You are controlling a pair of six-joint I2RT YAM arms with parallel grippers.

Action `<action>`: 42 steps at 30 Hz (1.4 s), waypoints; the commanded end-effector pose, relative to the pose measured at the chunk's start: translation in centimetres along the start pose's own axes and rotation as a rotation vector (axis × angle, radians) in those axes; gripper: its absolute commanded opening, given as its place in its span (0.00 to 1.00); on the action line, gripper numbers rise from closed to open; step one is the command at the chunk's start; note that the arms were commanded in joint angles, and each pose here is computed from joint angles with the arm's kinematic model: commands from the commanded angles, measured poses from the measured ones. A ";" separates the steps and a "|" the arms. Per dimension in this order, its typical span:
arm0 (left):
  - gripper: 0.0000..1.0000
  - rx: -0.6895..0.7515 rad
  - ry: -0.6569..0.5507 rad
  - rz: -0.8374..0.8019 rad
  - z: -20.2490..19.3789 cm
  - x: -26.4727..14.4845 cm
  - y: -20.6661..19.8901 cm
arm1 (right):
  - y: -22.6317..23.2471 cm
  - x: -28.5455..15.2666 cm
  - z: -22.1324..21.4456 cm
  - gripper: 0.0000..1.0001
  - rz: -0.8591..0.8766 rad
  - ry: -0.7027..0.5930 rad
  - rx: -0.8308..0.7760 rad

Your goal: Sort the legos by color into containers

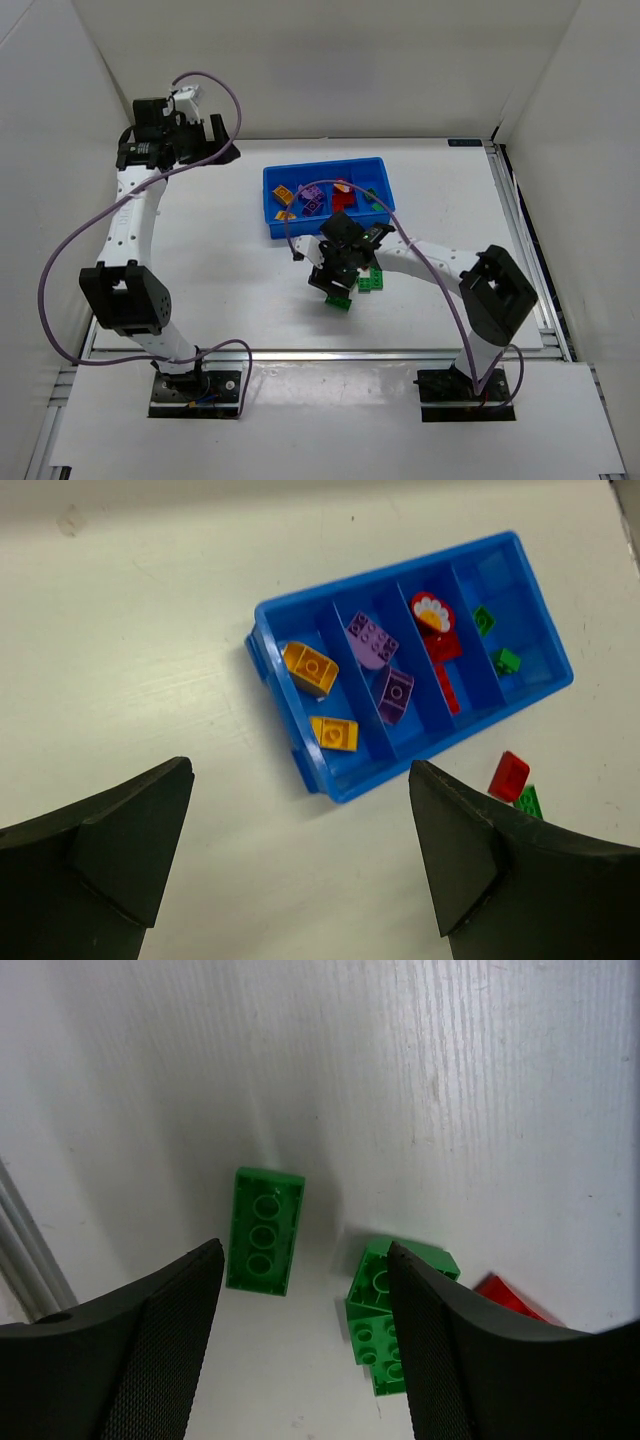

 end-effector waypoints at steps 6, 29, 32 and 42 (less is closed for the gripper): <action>0.99 0.049 -0.023 -0.005 -0.1 -2.2 -1.1 | 0.6 2.2 -0.3 0.70 -0.045 0.038 0.023; 0.99 0.025 0.018 0.030 -0.9 -0.6 0.0 | 2.5 5.2 -3.1 0.66 -0.032 0.139 0.018; 0.99 0.026 0.022 0.033 -0.9 -0.5 0.1 | 2.6 5.2 -3.1 0.48 -0.025 0.135 0.015; 0.99 0.027 0.022 0.022 -1.0 -0.3 0.0 | 1.8 -1.0 3.1 0.11 -0.067 -0.033 0.016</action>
Point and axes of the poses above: each gripper's point midway between its finger pads, its own x axis out along the fingers, its own y axis along the line the jaws close on, z = x × y, the point moved 10 cm from there along -x, back along the fingers, and after that the axes turned 2 degrees about x, right-handed, at the moved point
